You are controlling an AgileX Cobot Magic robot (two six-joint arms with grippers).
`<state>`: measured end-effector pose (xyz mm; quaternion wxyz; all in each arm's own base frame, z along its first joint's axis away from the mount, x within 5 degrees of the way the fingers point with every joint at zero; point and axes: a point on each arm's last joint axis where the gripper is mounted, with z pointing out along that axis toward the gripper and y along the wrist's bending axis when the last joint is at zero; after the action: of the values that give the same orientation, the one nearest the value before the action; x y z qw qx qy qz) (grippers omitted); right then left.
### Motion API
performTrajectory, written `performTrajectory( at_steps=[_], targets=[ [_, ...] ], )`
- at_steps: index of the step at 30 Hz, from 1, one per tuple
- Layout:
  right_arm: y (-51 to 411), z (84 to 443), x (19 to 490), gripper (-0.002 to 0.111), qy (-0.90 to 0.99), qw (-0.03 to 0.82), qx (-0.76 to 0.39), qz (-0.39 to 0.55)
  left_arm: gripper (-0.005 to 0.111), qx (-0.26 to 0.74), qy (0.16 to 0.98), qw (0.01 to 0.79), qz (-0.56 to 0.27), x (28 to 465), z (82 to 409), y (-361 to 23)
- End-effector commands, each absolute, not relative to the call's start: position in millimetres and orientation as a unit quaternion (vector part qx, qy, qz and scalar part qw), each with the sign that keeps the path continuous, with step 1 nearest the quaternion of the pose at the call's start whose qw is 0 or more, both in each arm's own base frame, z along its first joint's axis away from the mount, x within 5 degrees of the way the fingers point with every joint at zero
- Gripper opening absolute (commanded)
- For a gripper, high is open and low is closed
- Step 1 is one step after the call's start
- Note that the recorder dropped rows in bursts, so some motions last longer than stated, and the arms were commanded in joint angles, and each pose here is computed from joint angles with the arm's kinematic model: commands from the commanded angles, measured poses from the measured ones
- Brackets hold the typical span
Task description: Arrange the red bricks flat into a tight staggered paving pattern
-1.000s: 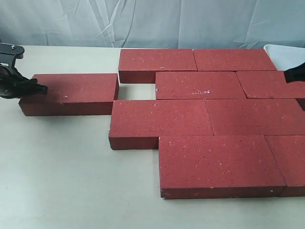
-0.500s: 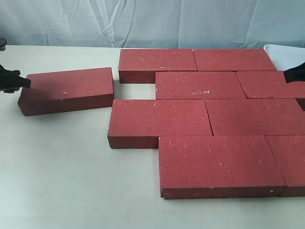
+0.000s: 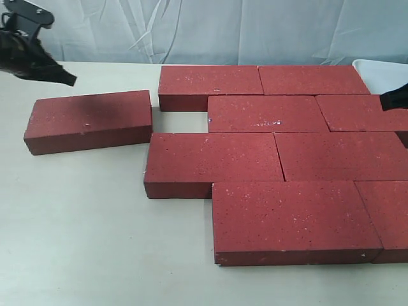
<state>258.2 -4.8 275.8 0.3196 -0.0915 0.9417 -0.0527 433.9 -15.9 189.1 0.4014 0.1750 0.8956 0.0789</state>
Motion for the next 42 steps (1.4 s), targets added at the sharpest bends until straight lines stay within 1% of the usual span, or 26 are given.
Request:
performTrajectory(
  at_steps=[1,4,8,12,23,35,42],
  targets=[
    [-6.3,277.6,257.7,-0.001,0.940,0.325,-0.089,-0.055,0.002,0.201,0.916,0.338,0.075,464.9,175.4,-48.4],
    [-6.3,277.6,257.7,-0.001,0.940,0.325,-0.089,-0.055,0.002,0.200,0.915,0.343,0.067,482.9,170.8,-60.7],
    [-6.3,277.4,257.5,-0.001,0.940,0.324,-0.089,-0.055,0.002,0.180,0.917,0.354,0.047,503.7,162.1,-67.9],
    [-6.3,277.6,257.7,-0.001,0.940,0.325,-0.089,-0.055,0.002,0.162,0.925,0.343,0.027,514.9,148.0,-73.8],
    [-6.3,277.6,257.7,-0.001,0.940,0.325,-0.089,-0.055,0.002,0.200,0.932,0.302,0.016,516.1,124.8,-112.0],
    [-6.3,277.8,257.9,-0.001,0.939,0.327,-0.089,-0.055,0.002,0.230,0.931,0.283,0.009,508.7,124.6,-132.8],
    [-6.3,277.8,257.9,-0.001,0.939,0.327,-0.089,-0.055,0.002,0.237,0.931,0.279,-0.019,504.9,124.2,-144.2]
  ],
)
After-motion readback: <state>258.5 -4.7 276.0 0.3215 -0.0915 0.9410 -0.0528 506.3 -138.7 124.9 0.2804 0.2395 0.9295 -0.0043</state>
